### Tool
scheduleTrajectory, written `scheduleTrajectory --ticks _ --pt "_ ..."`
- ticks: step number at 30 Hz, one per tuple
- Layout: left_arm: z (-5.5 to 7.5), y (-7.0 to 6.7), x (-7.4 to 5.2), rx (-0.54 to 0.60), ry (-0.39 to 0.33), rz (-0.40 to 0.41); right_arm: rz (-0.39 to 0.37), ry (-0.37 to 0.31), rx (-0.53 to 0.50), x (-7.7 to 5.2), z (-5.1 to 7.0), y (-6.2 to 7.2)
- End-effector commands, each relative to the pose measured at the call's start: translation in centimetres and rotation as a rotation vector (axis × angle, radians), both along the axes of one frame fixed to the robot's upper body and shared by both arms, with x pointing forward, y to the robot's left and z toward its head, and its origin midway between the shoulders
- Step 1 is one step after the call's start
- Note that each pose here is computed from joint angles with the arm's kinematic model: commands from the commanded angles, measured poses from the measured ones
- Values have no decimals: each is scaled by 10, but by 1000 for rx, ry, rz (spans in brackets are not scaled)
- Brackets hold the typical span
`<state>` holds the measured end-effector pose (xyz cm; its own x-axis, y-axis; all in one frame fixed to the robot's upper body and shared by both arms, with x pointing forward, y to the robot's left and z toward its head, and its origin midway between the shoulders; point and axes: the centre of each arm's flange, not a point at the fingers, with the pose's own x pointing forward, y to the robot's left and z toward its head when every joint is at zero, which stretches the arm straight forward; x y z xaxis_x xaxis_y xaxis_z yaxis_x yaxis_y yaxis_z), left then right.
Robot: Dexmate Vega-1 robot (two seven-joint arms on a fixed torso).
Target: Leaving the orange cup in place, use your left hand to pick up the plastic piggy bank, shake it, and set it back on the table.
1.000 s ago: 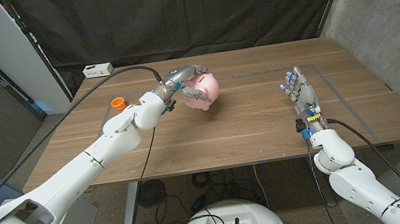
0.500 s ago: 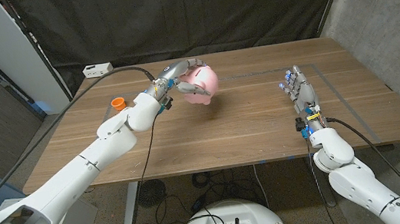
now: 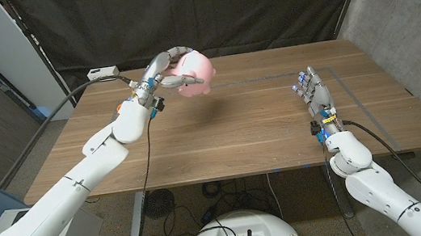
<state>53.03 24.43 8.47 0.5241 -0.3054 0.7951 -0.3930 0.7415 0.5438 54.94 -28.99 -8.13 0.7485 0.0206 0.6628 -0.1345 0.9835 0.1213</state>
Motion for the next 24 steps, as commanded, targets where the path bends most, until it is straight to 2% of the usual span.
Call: scheduleTrajectory --ticks 1,7,14,17,19,21,24 --pt "-30 102 -45 -472 -89 -81 50 -9 -34 16 12 -4" --pt "-70 146 -64 -733 -153 -160 72 4 -51 23 14 -7" --pt "-126 181 -85 -1009 -266 -215 89 10 -63 29 17 -10" --pt "-151 189 -88 -1111 -290 -243 94 15 -65 31 17 -11" --pt "-163 192 -88 -1151 -296 -245 94 21 -65 32 17 -12" --pt "-169 193 -87 -1171 -295 -243 95 25 -65 33 16 -13" --pt "-170 190 -83 -1169 -284 -246 96 26 -70 34 15 -14"
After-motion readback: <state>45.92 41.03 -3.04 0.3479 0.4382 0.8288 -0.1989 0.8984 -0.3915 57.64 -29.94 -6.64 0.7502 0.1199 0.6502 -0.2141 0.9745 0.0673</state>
